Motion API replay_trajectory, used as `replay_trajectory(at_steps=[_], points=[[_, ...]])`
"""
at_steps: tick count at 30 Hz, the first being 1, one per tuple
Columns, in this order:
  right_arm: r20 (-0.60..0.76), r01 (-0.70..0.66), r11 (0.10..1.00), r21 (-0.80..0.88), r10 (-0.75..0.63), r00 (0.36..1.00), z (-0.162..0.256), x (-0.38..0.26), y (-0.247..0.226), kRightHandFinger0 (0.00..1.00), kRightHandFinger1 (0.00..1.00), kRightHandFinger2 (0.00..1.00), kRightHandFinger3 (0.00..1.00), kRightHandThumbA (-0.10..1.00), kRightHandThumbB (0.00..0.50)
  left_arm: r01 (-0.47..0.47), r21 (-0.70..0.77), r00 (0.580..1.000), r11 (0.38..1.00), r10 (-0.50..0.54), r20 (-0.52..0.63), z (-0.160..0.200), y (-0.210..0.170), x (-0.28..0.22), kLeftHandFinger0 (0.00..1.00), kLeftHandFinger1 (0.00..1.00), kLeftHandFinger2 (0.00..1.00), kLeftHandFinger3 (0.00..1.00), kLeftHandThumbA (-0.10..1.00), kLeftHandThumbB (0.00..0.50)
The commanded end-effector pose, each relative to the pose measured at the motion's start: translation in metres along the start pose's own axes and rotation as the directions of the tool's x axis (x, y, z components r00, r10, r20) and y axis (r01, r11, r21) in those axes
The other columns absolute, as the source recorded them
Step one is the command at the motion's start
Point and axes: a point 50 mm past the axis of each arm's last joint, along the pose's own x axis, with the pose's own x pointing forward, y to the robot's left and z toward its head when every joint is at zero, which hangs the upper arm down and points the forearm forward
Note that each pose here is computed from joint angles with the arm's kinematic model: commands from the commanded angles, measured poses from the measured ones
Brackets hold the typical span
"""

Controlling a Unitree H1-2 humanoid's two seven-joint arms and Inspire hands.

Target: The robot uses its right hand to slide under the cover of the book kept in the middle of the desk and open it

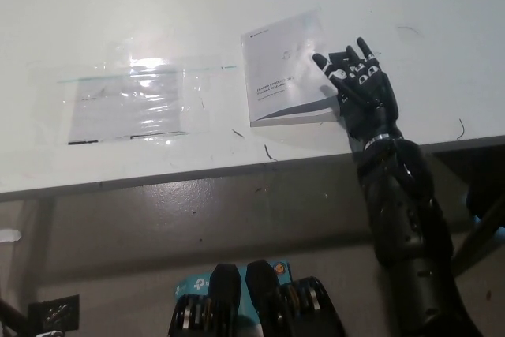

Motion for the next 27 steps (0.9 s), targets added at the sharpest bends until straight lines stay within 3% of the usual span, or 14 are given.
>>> replay_trajectory(at_steps=[1,6,13,23,27], points=[[0.070,-0.065,0.998,-0.021,0.067,0.995,0.011,0.005,0.020,1.00,1.00,1.00,1.00,1.00,0.231,0.002,0.006,0.999,1.000,-0.002,0.038,0.008,0.001,0.004,0.85,0.82,0.85,0.89,0.64,0.160],[0.078,-0.071,0.997,-0.032,0.074,0.994,0.019,0.007,0.017,1.00,1.00,1.00,1.00,1.00,0.218,0.004,0.018,0.999,1.000,-0.004,0.039,0.008,0.005,0.002,0.88,0.84,0.89,0.90,0.67,0.142],[0.100,-0.069,0.997,-0.046,0.074,0.992,0.033,0.011,0.013,1.00,1.00,1.00,1.00,1.00,0.209,-0.006,0.004,1.000,1.000,0.006,0.029,0.006,0.003,0.001,0.84,0.82,0.86,0.88,0.64,0.151],[0.043,-0.066,0.997,0.027,0.065,0.997,0.003,0.004,0.016,1.00,1.00,1.00,1.00,1.00,0.236,-0.014,-0.002,0.999,1.000,0.014,0.033,0.008,0.003,0.004,0.83,0.80,0.84,0.84,0.68,0.152],[0.040,-0.075,0.997,0.025,0.074,0.996,-0.003,0.002,0.022,1.00,1.00,1.00,1.00,1.00,0.220,0.005,0.002,0.999,1.000,-0.005,0.036,0.010,-0.003,0.007,0.85,0.80,0.83,0.84,0.71,0.164]])
